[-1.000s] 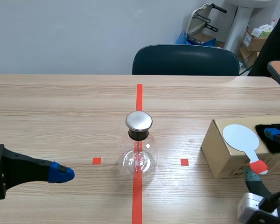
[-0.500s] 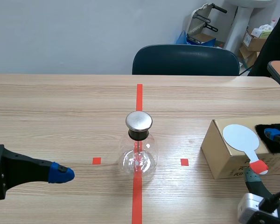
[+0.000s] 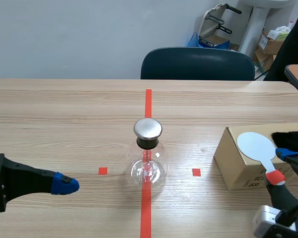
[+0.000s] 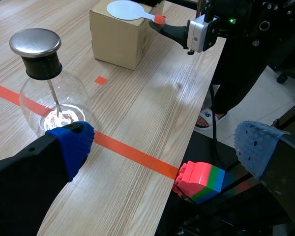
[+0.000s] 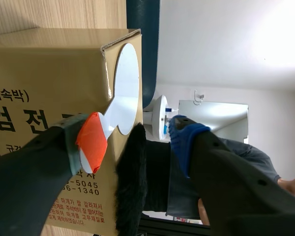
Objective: Do the electroscope experiment
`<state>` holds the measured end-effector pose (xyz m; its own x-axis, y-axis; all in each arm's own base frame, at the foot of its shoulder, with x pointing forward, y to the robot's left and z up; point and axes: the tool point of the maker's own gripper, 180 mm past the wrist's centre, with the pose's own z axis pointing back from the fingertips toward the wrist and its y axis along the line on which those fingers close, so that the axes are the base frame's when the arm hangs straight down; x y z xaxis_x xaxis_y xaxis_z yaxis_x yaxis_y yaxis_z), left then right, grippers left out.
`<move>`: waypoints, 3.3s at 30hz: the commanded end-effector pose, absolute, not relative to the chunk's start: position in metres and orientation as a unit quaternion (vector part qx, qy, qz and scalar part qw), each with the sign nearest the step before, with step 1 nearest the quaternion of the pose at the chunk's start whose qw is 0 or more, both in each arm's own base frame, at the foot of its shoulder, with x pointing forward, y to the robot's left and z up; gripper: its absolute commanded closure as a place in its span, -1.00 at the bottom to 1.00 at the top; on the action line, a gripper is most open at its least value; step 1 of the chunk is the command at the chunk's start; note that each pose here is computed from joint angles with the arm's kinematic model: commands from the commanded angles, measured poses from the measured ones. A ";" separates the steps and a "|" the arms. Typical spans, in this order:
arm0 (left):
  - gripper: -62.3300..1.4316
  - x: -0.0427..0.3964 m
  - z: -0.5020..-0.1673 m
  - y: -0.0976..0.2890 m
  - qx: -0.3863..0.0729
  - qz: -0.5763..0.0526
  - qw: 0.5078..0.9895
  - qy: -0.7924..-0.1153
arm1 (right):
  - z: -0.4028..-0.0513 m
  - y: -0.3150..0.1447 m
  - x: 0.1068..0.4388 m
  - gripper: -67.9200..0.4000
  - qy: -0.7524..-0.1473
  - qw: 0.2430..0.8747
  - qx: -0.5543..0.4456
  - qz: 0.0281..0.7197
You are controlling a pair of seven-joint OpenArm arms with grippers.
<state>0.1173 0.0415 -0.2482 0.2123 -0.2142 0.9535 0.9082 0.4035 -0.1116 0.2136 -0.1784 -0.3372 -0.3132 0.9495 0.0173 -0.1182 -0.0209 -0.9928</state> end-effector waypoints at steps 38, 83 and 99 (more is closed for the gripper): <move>-0.97 0.120 -0.240 0.038 -0.371 -0.400 0.680 -0.490 | -0.331 -0.182 0.217 0.95 -0.545 0.435 -0.392 0.600; -0.97 0.122 -0.241 0.039 -0.363 -0.400 0.682 -0.493 | -0.331 -0.182 0.217 0.95 -0.545 0.435 -0.392 0.600; -0.97 0.122 -0.241 0.039 -0.363 -0.400 0.682 -0.493 | -0.331 -0.182 0.217 0.95 -0.545 0.435 -0.392 0.600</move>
